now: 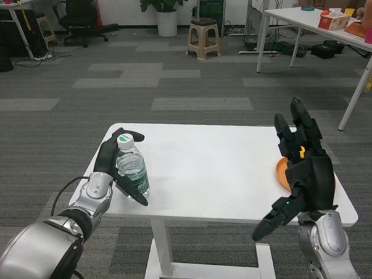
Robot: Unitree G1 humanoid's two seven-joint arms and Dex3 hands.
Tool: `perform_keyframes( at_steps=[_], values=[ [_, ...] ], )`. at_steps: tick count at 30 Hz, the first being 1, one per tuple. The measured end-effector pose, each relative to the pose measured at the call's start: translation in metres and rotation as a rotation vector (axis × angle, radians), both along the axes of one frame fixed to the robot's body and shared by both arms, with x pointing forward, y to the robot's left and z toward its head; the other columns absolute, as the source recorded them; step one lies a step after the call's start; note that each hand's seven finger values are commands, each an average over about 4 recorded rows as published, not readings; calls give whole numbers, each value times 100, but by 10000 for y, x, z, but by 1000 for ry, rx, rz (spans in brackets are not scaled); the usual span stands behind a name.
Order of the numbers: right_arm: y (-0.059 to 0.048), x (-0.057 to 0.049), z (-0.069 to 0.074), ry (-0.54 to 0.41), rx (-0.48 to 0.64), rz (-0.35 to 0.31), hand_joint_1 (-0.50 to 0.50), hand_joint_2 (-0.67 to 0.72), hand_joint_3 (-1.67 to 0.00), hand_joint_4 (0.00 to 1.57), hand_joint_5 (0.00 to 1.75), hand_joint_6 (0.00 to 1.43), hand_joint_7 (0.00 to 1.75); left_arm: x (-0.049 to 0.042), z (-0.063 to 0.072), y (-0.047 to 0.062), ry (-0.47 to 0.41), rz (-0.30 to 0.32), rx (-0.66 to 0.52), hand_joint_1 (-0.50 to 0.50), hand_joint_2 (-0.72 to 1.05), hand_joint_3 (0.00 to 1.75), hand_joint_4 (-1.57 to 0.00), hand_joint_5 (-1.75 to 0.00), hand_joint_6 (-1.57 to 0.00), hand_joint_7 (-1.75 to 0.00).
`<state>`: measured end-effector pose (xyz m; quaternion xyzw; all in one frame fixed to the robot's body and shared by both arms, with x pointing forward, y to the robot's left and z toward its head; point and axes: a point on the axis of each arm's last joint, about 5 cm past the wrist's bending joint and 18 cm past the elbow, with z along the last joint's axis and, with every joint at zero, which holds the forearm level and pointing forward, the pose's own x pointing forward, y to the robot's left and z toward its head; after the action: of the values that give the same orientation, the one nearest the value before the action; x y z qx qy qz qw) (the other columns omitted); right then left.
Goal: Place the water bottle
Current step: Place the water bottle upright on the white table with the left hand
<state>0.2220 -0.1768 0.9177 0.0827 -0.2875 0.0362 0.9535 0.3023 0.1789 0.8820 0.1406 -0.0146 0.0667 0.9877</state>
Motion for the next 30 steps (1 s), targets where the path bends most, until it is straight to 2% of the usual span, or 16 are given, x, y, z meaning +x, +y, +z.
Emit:
perform_keyframes(
  at_steps=[4,7,10,12,15,19,21,25,30],
  values=[
    [0,0,0,0,0,0,-8,72,0,14,0,0,0,0,-2,1,6,1,0,-50,-46,7,0,-54,-8,-58],
    [0,0,0,0,0,0,-8,72,0,14,0,0,0,1,-5,2,14,2,0,-50,-46,0,0,-38,-2,-45],
    [0,0,0,0,0,0,-8,72,0,14,0,0,0,1,-6,5,19,1,-6,-50,-48,4,0,-31,0,-35],
    [0,0,0,0,0,0,-8,72,0,14,0,0,0,1,-7,8,23,2,-14,-50,-53,9,0,-33,0,-24],
    [0,0,0,0,0,0,-8,72,0,14,0,0,0,2,-9,11,33,-4,-22,-50,-59,4,0,-38,0,-10],
    [0,0,0,0,0,0,-10,72,0,14,0,0,0,3,-11,18,44,1,-43,-50,-64,9,0,-33,0,-2],
    [0,0,0,0,0,0,-8,72,0,14,0,0,0,6,-6,19,41,5,-54,-50,-64,9,0,-31,0,0],
    [0,0,0,0,0,0,-8,72,0,14,0,0,0,19,18,16,27,1,-84,-50,-64,9,0,-41,0,0],
    [1,0,0,0,0,0,-8,72,0,14,0,0,0,23,46,17,-4,-9,-162,-49,-64,9,0,-41,0,0]
  ],
)
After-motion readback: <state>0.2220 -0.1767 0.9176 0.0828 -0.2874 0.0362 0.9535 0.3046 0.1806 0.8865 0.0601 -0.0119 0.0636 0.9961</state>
